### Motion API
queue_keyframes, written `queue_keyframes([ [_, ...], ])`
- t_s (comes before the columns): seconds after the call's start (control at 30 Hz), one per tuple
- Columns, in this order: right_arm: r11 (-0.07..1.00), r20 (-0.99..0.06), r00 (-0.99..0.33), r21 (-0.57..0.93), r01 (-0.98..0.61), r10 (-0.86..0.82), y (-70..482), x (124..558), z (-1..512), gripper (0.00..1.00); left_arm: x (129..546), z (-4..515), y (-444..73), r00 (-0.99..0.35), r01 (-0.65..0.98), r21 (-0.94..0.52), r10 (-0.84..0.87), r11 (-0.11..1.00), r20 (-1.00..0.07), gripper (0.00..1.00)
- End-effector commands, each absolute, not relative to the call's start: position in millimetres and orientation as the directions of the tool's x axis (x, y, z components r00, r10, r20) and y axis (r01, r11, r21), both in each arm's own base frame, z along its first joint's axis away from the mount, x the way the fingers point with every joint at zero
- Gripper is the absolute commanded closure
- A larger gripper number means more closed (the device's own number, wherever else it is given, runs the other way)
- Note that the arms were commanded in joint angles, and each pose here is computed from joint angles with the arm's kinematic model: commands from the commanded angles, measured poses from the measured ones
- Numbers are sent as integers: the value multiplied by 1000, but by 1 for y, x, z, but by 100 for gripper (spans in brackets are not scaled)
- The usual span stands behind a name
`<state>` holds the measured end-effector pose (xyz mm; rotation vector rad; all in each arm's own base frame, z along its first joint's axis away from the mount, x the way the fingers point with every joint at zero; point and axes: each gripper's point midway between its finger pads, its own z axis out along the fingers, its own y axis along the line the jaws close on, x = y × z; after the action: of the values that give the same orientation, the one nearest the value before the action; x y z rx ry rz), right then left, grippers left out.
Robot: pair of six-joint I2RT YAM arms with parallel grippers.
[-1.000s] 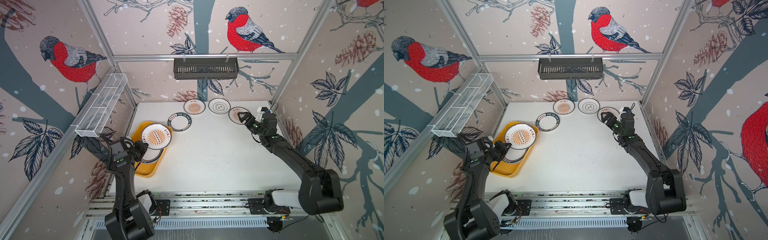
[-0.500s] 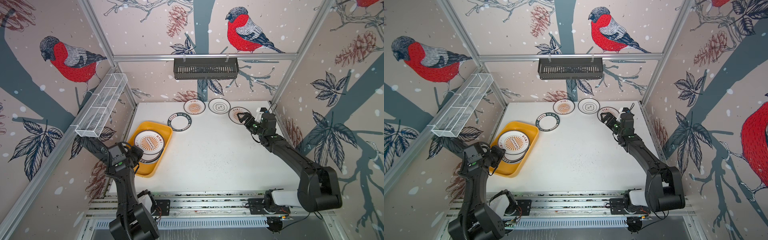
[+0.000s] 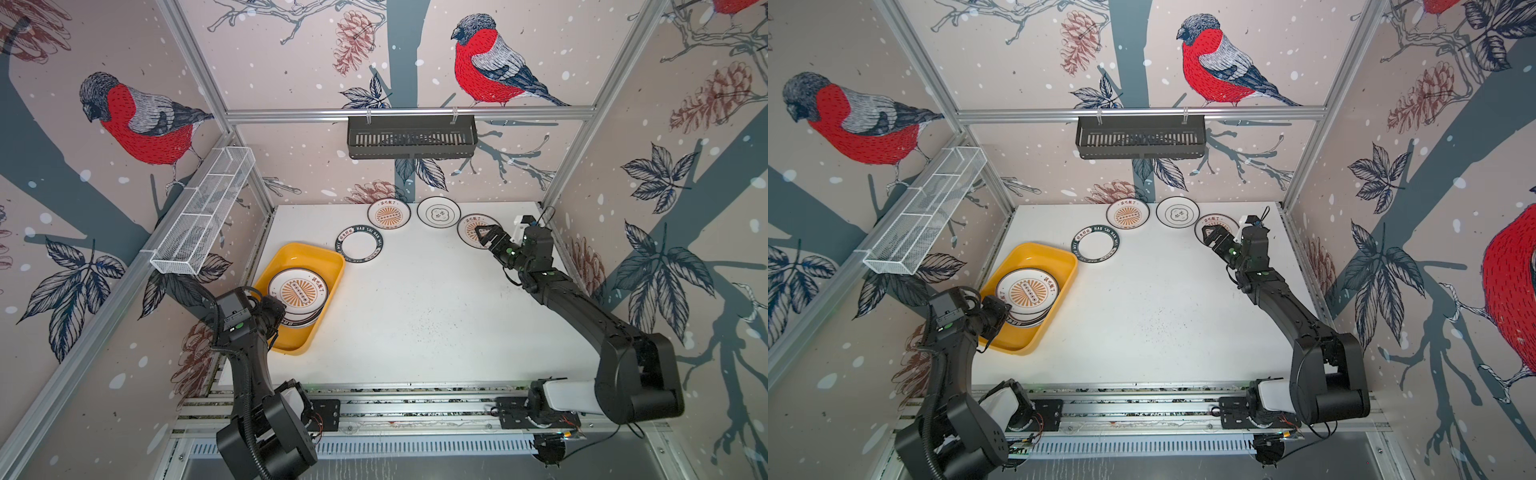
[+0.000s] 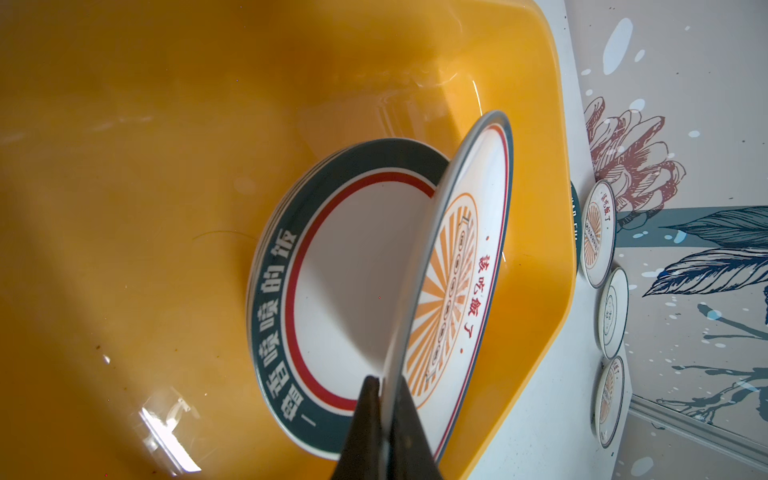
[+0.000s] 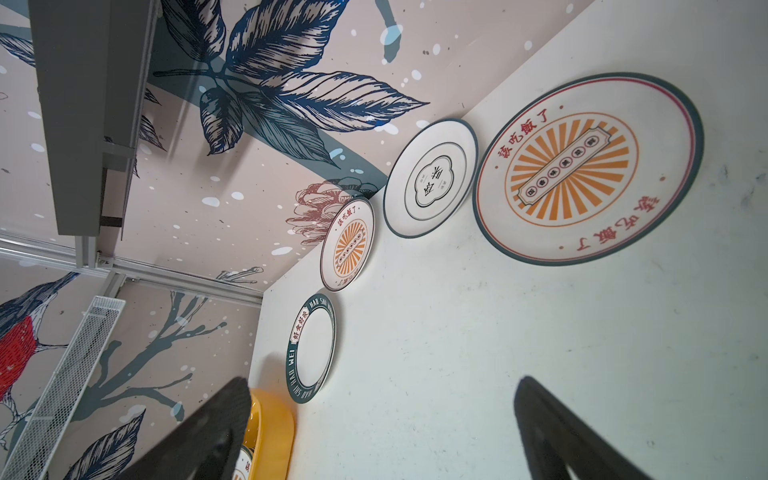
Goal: Place the plates into the plastic bin on the countertop
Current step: 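Lower the plate flat onto the stack in the yellow bin and open the left gripper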
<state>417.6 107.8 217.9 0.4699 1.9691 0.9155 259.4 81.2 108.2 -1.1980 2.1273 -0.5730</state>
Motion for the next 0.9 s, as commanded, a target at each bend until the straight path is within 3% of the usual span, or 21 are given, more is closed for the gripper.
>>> queue_keyframes([
  [0.0, 646, -573, -517, 762, -51, 636, 107, 421, 224, 1, 255, 104, 84, -401, -624, -607, -868, 492, -292, 100],
  [0.17, 637, -568, -518, 769, -57, 639, 106, 423, 223, 0, 250, 98, 88, -383, -666, -577, -881, 472, -279, 100],
  [0.57, 624, -556, -507, 780, -45, 659, 96, 426, 217, 1, 245, 68, 83, -440, -736, -514, -889, 440, -130, 100],
  [0.87, 621, -554, -501, 783, -42, 664, 93, 429, 217, 1, 240, 75, 88, -408, -754, -495, -898, 432, -162, 98],
])
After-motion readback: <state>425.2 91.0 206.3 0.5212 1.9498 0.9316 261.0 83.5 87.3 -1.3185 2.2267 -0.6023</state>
